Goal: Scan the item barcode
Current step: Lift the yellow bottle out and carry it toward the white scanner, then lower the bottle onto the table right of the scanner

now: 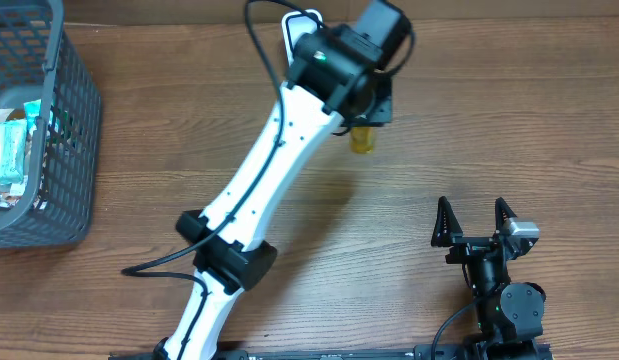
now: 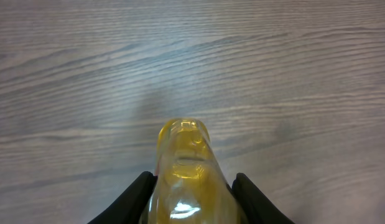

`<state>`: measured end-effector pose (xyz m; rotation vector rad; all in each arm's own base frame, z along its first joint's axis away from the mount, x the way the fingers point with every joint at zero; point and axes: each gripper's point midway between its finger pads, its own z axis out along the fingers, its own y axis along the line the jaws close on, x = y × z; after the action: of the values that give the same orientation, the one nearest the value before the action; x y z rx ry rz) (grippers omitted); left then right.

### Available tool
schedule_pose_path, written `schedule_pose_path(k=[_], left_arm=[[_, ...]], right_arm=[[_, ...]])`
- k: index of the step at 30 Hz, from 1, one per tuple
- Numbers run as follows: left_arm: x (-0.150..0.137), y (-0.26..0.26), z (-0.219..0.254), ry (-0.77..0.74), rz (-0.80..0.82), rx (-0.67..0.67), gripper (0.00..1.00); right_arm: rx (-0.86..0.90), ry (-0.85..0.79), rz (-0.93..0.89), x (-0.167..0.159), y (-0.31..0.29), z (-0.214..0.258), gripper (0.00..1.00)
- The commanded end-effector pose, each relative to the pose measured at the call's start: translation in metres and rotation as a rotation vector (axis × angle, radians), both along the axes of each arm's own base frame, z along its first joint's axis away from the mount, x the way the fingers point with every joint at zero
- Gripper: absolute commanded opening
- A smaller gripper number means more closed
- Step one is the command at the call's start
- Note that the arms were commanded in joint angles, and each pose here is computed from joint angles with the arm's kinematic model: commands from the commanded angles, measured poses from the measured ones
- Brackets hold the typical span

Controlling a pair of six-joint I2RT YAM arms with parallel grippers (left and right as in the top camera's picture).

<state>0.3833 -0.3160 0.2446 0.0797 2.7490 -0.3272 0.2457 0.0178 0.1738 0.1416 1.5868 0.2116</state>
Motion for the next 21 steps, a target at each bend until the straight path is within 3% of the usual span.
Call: schedule_pose_path(k=[1,12,21], left_arm=[[0.005,-0.013,-0.008,-0.052,0.034,0.036,0.04],[-0.007,-0.070,-0.062,-0.048,0.000,0.079,0.04],[-0.004,-0.083,-0.095,-0.010,0.052,0.076,0.04]], right_arm=[[-0.004,-0.005,0.000,0.000,0.000,-0.002,1.00],[-0.004,-0.005,0.000,0.000,0.000,-0.002,1.00],[-0.004,-0.005,0.000,0.000,0.000,-0.002,1.00]])
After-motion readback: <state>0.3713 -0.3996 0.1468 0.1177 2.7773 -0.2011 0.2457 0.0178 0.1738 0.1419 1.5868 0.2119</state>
